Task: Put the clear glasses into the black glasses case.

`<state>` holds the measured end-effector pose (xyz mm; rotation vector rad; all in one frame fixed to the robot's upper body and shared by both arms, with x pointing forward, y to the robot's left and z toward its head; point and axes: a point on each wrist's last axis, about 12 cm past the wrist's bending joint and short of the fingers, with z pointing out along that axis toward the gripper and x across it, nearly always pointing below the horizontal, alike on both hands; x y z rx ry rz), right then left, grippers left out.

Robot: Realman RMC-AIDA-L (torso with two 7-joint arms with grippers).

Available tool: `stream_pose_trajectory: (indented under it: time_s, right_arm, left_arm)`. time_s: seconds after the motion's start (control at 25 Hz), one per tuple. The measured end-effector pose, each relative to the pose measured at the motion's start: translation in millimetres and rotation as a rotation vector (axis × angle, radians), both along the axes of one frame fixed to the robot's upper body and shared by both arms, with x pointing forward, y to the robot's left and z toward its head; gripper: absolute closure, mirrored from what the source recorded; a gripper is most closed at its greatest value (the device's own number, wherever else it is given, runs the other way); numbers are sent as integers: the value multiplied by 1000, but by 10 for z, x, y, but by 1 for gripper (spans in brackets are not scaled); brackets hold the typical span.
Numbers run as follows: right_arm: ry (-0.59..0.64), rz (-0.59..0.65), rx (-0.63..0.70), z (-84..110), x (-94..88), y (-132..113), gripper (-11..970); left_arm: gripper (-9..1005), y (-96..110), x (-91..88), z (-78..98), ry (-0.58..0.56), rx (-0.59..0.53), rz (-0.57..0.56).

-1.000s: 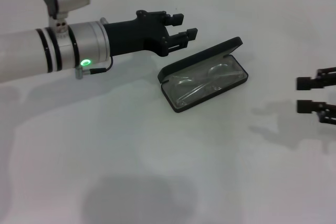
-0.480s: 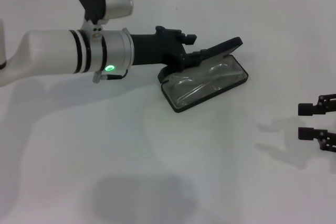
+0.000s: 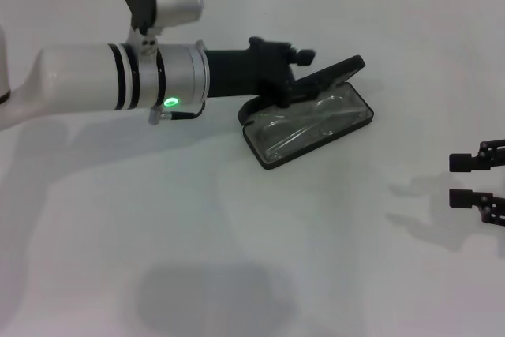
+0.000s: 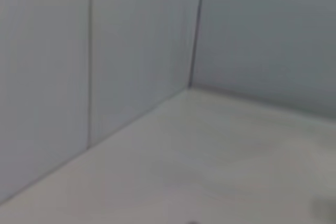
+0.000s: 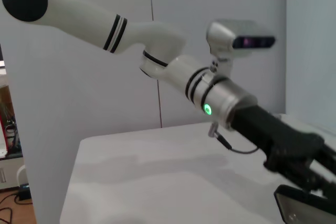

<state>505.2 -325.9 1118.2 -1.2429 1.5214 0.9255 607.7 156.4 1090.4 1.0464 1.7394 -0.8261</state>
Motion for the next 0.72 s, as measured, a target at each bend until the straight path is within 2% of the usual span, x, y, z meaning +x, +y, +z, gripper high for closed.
stream_pose_trajectory:
  time_s: [0.08,0.16,0.24,0.32,0.44,0.72]
  right_arm:
    - [-2,4,-2,7,13,9,562]
    - [-4,10,-2,12,29,32,562]
    - [-7,14,-3,17,44,49,562]
    - [-9,15,-4,19,55,59,561]
    - [-7,21,-11,12,64,81,561]
    - [0,16,-19,-15,54,79,560]
  left_arm:
    - [463,30,14,63,-10,-56,15]
    - [463,88,73,75,-23,-64,79]
    - [463,108,156,44,-33,-19,151]
    - [463,60,204,-6,-29,46,173]
    - [463,-20,181,-87,-6,118,143]
    - [462,-200,14,-192,-23,225,-18]
